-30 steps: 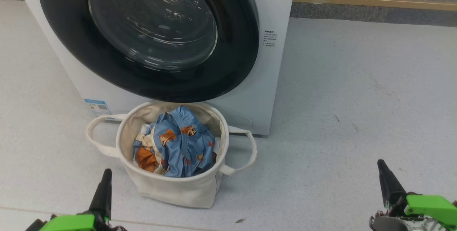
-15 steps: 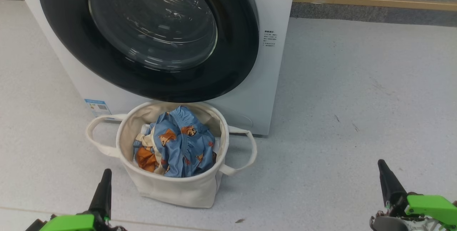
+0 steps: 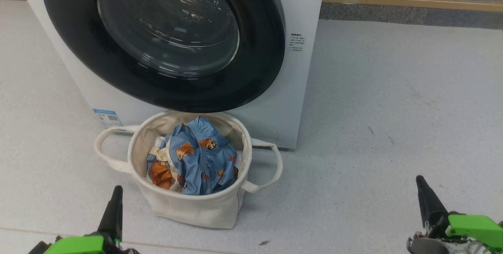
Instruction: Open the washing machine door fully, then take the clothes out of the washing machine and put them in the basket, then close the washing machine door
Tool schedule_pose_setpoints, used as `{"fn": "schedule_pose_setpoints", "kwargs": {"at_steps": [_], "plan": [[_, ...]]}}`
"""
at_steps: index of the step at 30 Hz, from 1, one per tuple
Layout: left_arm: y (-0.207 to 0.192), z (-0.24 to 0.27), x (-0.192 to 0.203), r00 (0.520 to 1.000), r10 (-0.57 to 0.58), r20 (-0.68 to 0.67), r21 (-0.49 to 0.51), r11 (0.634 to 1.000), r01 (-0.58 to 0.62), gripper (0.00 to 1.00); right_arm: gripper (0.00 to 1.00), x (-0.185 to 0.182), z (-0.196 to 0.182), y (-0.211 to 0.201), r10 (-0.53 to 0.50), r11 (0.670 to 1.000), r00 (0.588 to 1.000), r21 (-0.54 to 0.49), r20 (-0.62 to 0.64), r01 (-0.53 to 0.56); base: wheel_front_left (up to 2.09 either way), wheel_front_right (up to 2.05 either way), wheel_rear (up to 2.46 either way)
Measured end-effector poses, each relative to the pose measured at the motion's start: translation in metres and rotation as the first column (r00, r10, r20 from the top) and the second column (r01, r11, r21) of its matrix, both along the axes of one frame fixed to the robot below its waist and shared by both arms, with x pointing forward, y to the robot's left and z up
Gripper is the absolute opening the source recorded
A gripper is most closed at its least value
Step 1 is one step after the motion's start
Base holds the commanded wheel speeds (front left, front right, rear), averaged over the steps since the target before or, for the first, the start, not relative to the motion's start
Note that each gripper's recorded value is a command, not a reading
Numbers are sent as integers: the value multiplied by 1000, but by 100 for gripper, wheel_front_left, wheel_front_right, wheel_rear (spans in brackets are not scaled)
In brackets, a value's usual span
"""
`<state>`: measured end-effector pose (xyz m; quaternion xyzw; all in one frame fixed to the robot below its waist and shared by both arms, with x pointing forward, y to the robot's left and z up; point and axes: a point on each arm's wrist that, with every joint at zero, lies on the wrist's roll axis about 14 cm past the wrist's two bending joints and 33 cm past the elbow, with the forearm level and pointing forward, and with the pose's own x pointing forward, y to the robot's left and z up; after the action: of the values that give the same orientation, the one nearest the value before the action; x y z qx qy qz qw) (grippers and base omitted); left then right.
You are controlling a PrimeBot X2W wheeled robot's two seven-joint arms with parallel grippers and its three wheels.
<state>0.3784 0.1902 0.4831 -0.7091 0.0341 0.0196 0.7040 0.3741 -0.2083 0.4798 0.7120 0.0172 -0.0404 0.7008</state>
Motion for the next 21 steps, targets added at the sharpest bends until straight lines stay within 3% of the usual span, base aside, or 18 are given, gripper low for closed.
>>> {"fn": "schedule_pose_setpoints", "kwargs": {"at_steps": [21], "plan": [[0, 0, 0, 1000, -3, 0, -2, 1000, 3, 0, 0, 0, 0, 1, 2, 1000, 1000, -3, -1, -2, 0, 0, 0]]}}
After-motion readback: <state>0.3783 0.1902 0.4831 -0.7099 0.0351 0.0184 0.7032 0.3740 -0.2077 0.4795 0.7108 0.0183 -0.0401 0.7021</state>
